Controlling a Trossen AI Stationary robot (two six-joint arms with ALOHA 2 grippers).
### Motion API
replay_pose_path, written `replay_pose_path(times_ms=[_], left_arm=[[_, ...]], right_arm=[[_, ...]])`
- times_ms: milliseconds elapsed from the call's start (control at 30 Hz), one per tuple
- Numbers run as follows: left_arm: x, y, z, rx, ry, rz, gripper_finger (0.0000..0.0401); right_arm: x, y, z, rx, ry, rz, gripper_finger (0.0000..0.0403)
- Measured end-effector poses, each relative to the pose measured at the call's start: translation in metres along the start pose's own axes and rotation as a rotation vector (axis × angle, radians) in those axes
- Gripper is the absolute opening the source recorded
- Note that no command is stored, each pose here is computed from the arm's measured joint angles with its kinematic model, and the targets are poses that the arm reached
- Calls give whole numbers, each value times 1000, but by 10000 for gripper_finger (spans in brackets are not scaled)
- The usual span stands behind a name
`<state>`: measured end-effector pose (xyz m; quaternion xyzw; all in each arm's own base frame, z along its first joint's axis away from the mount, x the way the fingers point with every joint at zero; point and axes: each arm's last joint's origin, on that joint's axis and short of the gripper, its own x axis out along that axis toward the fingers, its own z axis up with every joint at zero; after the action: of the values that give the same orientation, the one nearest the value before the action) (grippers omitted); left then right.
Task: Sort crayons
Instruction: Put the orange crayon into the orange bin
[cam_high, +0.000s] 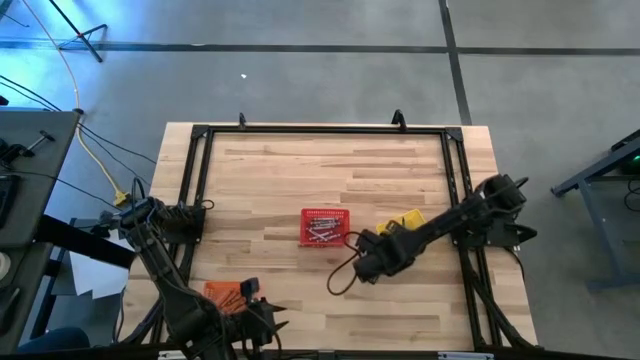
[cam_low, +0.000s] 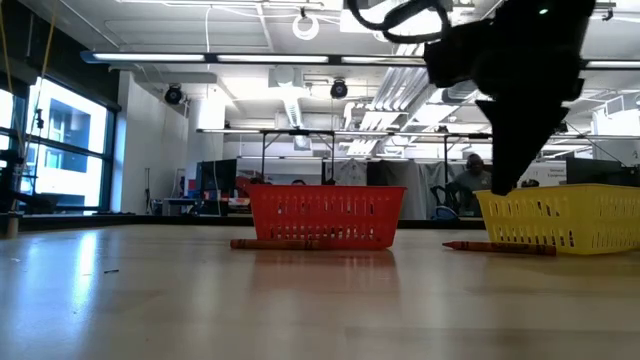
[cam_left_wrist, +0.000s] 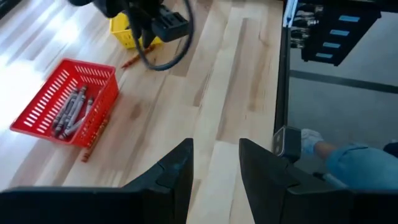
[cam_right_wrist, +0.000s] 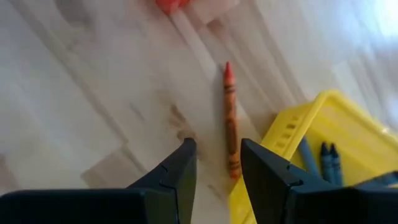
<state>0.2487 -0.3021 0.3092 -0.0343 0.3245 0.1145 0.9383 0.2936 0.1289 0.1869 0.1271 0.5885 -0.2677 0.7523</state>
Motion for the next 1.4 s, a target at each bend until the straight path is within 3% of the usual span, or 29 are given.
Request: replay_pose_path(times_ms=[500,933,1400], left_arm=[[2,1,1,20,-4,10,115],[2,2,1,56,-2,13,115],[6,4,4,80,4,21,115]], right_arm=[[13,-18,30,-47,53,43,117],[51,-6,26,-140,150,1,117],[57,-11,32,-152,155,-13,117]])
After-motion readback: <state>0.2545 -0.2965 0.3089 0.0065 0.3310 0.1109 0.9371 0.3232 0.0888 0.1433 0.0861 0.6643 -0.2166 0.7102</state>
